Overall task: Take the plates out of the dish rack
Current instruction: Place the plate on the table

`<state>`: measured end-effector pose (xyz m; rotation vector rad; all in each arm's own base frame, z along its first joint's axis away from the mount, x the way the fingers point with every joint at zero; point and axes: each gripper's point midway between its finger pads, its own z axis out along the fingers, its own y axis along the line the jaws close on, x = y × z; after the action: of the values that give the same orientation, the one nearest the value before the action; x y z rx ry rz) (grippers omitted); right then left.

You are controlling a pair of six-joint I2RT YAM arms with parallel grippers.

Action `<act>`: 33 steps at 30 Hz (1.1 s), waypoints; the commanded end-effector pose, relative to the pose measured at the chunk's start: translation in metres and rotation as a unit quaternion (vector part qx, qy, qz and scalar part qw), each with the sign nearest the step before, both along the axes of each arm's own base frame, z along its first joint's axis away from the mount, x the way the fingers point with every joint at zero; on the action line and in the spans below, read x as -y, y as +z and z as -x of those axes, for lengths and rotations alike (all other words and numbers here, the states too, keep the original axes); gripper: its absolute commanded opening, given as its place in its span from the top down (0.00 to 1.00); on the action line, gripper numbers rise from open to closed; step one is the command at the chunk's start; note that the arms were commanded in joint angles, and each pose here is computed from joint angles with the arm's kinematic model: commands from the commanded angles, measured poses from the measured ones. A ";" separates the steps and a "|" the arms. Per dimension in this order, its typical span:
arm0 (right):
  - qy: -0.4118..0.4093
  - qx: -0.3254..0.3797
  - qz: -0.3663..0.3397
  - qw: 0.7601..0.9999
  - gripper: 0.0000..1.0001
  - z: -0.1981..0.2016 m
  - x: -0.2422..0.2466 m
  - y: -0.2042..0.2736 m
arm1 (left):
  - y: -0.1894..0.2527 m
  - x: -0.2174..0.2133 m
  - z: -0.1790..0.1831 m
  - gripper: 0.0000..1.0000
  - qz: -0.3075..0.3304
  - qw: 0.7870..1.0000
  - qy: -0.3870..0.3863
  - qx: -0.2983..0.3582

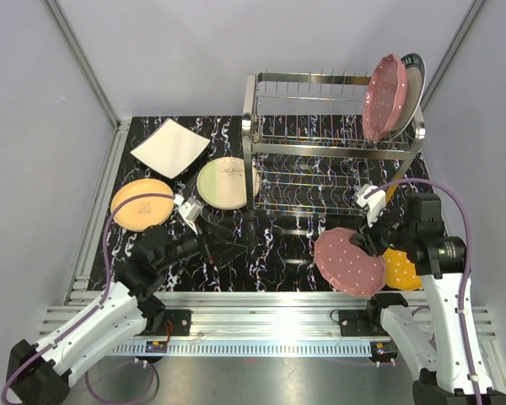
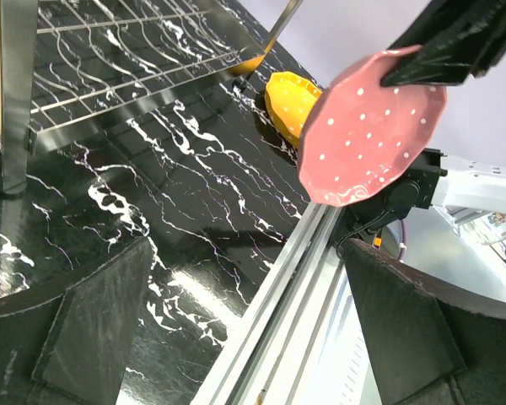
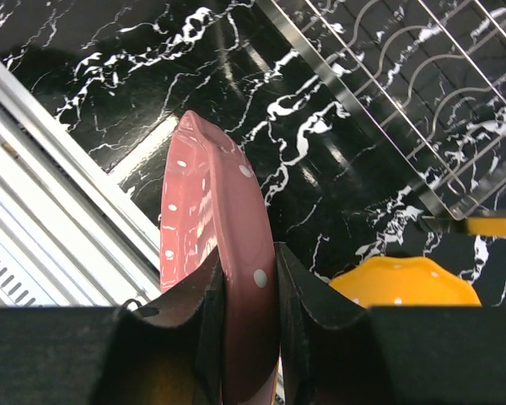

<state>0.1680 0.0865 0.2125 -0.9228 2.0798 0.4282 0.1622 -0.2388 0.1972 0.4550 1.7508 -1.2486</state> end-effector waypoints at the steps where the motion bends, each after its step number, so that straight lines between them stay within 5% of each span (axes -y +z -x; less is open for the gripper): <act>1: -0.017 0.047 -0.003 0.999 1.00 -0.015 0.006 0.030 | 0.036 0.001 0.003 0.01 0.015 0.998 -0.013 0.068; 17: -0.213 0.073 0.043 0.973 1.00 -0.032 0.070 0.040 | 0.050 -0.017 0.012 0.01 -0.031 0.992 -0.004 0.123; 33: -0.382 0.109 0.084 0.914 1.00 -0.034 0.127 0.057 | 0.058 -0.022 0.016 0.01 -0.030 0.988 -0.004 0.151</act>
<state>0.1839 -0.0241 0.2248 -0.2750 2.2619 -0.1527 0.1478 -0.2178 0.2241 0.6394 1.6361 -1.0777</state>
